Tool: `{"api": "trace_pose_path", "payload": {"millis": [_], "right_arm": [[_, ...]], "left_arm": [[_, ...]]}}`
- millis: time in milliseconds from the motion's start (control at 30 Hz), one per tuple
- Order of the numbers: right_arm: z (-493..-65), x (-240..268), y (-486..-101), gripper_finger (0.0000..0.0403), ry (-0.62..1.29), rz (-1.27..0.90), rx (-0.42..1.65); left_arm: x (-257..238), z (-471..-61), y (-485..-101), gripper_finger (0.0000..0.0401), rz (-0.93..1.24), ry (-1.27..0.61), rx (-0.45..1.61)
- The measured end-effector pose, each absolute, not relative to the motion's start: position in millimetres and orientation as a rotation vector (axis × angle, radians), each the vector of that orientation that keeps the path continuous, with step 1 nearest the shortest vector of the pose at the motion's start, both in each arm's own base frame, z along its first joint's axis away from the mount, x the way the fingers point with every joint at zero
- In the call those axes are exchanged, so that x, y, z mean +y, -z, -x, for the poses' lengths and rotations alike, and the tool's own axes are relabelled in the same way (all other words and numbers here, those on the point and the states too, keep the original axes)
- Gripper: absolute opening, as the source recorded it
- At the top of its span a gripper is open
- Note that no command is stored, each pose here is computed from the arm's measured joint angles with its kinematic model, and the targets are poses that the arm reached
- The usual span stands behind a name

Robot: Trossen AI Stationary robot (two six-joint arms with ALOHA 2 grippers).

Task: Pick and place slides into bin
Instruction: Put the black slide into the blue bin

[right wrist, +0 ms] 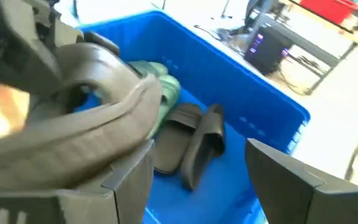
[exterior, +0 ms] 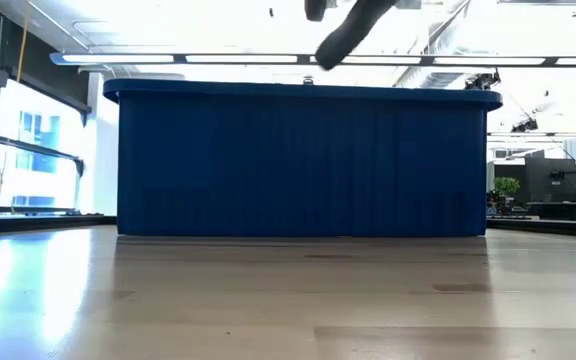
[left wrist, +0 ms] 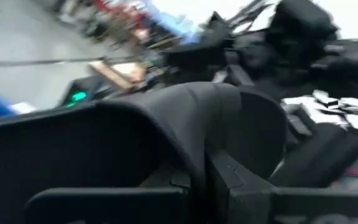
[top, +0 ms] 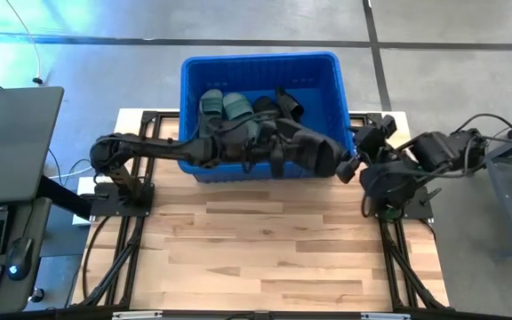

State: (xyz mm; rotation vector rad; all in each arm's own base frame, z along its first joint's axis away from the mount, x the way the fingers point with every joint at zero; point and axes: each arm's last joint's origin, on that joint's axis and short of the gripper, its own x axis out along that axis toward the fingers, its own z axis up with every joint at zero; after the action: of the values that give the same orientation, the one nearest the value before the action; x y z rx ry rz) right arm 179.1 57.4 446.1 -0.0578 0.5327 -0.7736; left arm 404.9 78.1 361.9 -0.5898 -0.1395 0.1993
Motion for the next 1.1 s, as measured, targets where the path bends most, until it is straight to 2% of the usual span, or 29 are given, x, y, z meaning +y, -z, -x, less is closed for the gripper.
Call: {"api": "trace_pose_path", "payload": {"millis": [100, 300, 467, 567, 867, 1100], "right_arm": [[-175, 54, -444, 0.0243, 0.874, 0.024, 0.467], [-170, 46, -453, 0.0243, 1.012, 0.128, 0.307], [-166, 39, -454, 0.0243, 1.033, 0.153, 0.327], [-165, 37, -454, 0.0243, 1.025, 0.15, 0.349], [-166, 36, -454, 0.0243, 1.036, 0.058, 0.317], [-166, 37, -453, 0.0243, 1.015, 0.025, 0.338]], "left_arm": [[96, -401, -359, 0.0004, 0.593, -0.281, -0.091], [108, -400, -355, 0.0004, 0.572, -0.326, -0.082], [105, -400, -366, 0.0004, 0.564, -0.218, -0.153], [104, -400, -366, 0.0004, 0.557, -0.215, -0.154], [141, -393, -334, 0.0005, 0.564, -0.474, 0.056], [154, -410, -299, 0.0005, 0.632, -0.497, 0.091]]}}
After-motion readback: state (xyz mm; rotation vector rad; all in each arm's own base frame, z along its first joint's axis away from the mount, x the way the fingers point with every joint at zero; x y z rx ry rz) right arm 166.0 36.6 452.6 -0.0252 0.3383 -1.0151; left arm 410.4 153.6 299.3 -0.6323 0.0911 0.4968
